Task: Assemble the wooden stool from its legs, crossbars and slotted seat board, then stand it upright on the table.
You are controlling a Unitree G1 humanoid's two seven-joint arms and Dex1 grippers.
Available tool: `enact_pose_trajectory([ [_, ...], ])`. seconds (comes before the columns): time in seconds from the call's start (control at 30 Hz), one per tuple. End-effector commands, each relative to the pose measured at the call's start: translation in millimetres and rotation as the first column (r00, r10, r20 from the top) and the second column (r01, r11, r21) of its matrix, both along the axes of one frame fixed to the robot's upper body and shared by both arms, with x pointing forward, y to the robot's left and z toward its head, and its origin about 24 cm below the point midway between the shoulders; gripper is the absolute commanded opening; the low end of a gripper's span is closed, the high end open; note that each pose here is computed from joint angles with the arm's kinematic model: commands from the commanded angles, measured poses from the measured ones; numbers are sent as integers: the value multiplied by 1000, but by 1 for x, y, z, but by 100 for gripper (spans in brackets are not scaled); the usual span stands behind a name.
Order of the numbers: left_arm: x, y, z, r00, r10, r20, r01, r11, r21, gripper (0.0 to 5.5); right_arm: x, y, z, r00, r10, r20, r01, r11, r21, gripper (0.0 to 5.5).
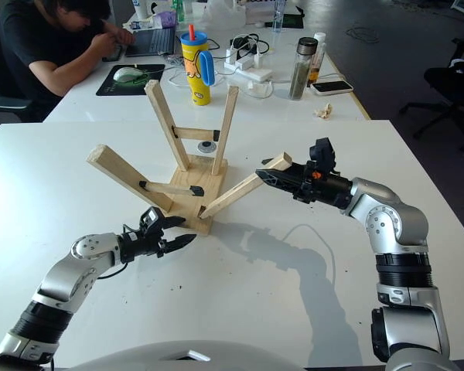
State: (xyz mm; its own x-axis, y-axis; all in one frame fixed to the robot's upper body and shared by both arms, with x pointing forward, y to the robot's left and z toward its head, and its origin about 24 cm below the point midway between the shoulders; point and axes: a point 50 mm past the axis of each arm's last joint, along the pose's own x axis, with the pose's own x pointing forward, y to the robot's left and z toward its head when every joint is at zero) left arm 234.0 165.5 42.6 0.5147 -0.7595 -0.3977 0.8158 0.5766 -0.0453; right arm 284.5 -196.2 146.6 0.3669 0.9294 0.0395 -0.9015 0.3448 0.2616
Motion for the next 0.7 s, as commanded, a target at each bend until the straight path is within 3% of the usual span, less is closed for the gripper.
enact_pose_trajectory([
  [0.03, -6, -1, -14, 998, -17, -54, 20, 998, 52, 306, 7, 10, 6, 997, 42, 69, -35, 993, -110, 205],
  [0.57, -9, -14, -22, 999, 13, -50, -11, 999, 36, 306, 15, 41, 27, 950, 276, 144, -179, 864, -471, 205],
  [0.7, -10, -15, -24, 998, 32, -53, -30, 999, 32, 306, 13, 58, 29, 946, 297, 133, -196, 848, -493, 205],
])
